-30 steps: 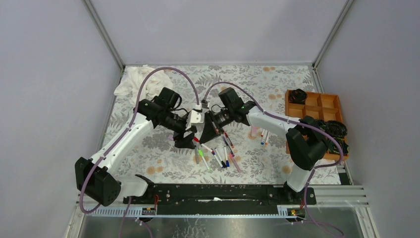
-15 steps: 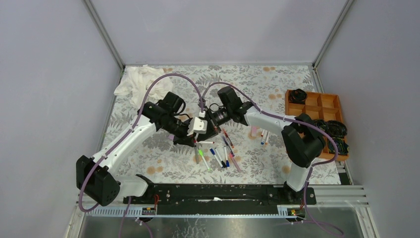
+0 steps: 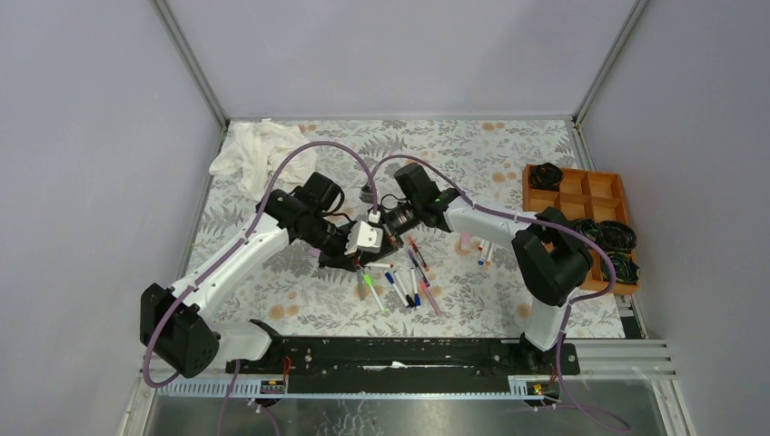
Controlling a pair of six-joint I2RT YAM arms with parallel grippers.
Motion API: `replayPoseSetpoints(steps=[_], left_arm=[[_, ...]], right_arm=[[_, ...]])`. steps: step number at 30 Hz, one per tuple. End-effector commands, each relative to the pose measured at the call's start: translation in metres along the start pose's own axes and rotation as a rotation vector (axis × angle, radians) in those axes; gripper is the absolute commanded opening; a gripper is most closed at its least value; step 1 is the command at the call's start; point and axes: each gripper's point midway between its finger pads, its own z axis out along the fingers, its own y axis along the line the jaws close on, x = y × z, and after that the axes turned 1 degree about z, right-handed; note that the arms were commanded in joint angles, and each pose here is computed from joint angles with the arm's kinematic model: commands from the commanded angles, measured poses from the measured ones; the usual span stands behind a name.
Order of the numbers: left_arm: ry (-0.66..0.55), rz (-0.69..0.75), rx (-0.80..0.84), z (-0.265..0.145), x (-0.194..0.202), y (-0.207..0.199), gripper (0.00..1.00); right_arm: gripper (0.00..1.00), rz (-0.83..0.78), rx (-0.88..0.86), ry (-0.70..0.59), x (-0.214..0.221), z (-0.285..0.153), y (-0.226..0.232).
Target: Open the pen caps
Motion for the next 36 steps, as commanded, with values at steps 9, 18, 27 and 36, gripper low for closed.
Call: replayPoseSetpoints(steps=[9,18,27,36], left_arm=[[0.39,0.132,-0.138,-0.049,0.086,0.048,0.0],[0.4,0.09,-0.165,-0.055,0.108,0.065,0.0],[0.313,-0.098,-0.33,-0.02,0.126,0.113,0.0],[0.298,-0.348,-0.328,0.014,0.162,0.129,0.14]], right_arm=[[0.0,0.091,0.108,-0.005,0.043,-0.024,-0.026],[0.0,0.116,0.143,-0.03,0.053,-0.029,-0.034],[0.0,0.2,0.827,-0.482,0.003,-0.136,-0.127],[0.0,0.208,1.37,-0.903,0.002,-0.257,-0.159]])
